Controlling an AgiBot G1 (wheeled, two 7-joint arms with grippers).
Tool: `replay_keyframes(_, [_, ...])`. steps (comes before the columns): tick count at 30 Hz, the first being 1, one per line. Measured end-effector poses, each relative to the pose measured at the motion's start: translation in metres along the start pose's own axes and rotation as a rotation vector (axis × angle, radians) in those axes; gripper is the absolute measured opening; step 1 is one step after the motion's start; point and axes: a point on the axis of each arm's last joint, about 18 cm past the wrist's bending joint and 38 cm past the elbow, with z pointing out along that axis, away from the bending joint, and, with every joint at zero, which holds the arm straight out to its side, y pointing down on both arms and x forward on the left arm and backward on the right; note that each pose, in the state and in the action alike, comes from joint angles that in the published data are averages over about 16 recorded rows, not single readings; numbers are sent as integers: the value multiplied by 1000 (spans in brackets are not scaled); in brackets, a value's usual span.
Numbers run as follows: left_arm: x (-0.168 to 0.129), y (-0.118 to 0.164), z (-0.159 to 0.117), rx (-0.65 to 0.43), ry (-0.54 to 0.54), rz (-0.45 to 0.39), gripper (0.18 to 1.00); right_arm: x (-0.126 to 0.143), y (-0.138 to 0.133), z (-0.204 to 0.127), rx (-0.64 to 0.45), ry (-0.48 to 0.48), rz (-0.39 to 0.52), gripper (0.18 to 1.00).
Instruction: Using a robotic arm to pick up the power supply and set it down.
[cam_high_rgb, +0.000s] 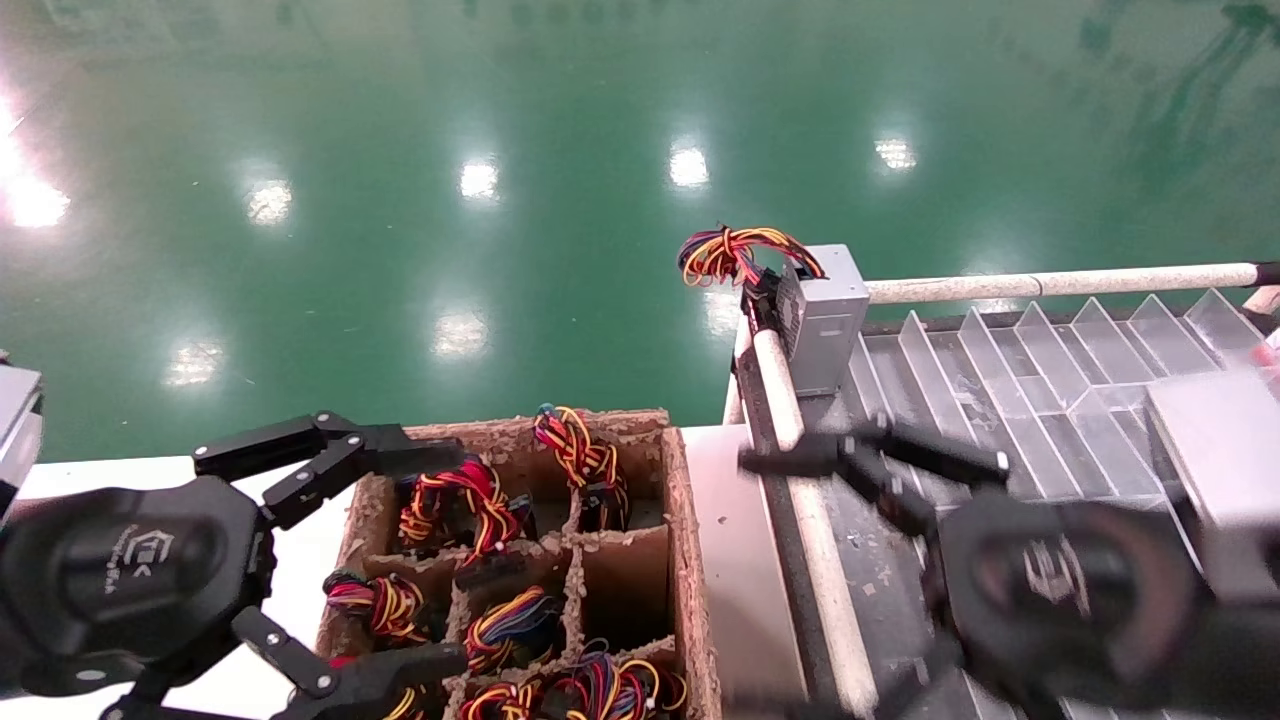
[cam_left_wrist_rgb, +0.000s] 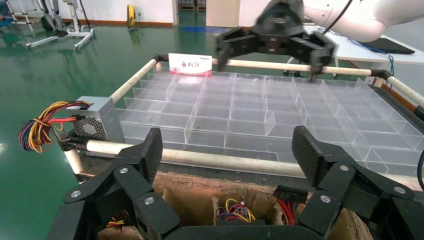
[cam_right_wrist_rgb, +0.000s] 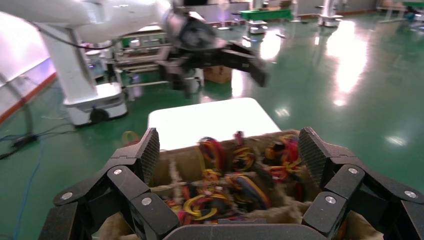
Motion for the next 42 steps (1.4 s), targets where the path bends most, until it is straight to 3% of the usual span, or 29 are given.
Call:
replay_keyframes(13, [0, 0, 0, 0, 0, 0, 989, -10, -1, -1, 0, -23, 13, 1000])
replay_keyframes(42, [0, 0, 0, 0, 0, 0, 1000, -3, 0, 0, -1, -7, 9, 1000])
